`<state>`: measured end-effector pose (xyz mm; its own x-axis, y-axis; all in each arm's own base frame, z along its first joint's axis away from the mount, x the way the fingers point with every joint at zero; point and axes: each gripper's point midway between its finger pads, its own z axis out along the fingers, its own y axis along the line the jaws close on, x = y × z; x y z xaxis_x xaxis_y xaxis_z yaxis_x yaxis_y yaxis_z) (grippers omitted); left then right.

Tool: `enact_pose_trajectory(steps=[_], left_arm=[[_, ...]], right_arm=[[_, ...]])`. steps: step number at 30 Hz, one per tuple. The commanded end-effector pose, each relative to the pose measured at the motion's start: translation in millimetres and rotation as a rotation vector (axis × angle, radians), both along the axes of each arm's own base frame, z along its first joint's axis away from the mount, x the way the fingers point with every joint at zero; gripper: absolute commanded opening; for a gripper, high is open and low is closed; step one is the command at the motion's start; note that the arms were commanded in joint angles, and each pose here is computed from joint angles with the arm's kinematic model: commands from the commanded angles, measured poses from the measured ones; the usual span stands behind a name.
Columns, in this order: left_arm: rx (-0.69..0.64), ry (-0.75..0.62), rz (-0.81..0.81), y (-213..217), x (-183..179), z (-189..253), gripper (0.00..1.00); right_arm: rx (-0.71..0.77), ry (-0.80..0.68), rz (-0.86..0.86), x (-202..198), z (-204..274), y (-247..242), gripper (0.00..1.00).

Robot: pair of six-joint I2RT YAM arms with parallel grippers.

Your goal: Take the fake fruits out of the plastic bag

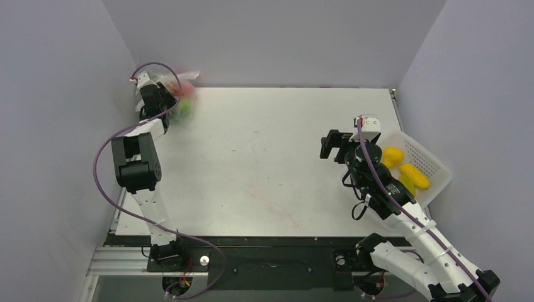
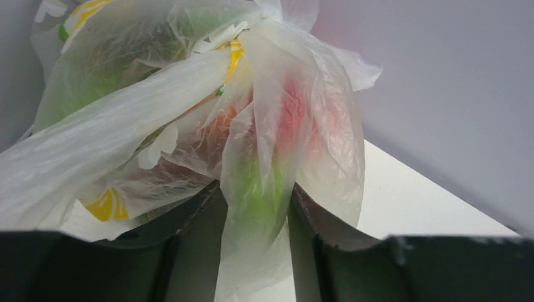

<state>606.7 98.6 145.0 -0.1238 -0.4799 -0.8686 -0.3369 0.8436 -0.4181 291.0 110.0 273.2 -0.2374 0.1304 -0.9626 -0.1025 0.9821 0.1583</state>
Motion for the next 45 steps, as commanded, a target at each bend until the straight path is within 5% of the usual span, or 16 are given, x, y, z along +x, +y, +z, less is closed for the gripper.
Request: enact_pose_trajectory(steps=[1, 3, 5, 13, 21, 33, 40, 45], left_arm=[[-0.007, -0.011, -0.091, -13, 14, 11, 0.23], [-0.021, 0.008, -0.114, -18, 14, 10, 0.03], [-0.053, 0.027, -0.123, -22, 12, 10, 0.0], [-0.282, 0.103, -0.164, -72, -30, -10, 0.0], [-0.439, 0.252, -0.32, -189, -115, -33, 0.0], [-0.423, 0.388, -0.641, -337, -311, -32, 0.0], [-0.407, 0.348, -0.785, -365, -384, -17, 0.0], [-0.342, 0.367, -0.84, -364, -405, -14, 0.19]], right_arm=[[0.022, -0.034, -0.017, 3, 18, -1, 0.92], [0.028, -0.035, -0.013, 3, 19, 0, 0.92], [0.034, -0.032, -0.01, 3, 19, 1, 0.91], [0.067, -0.003, 0.022, 7, 12, 13, 0.89], [0.098, 0.048, 0.088, 9, 6, 33, 0.86], [0.126, 0.145, 0.132, -3, -20, 55, 0.84], [0.103, 0.176, 0.147, -5, -29, 68, 0.83], [0.091, 0.196, 0.182, -7, -36, 87, 0.83]])
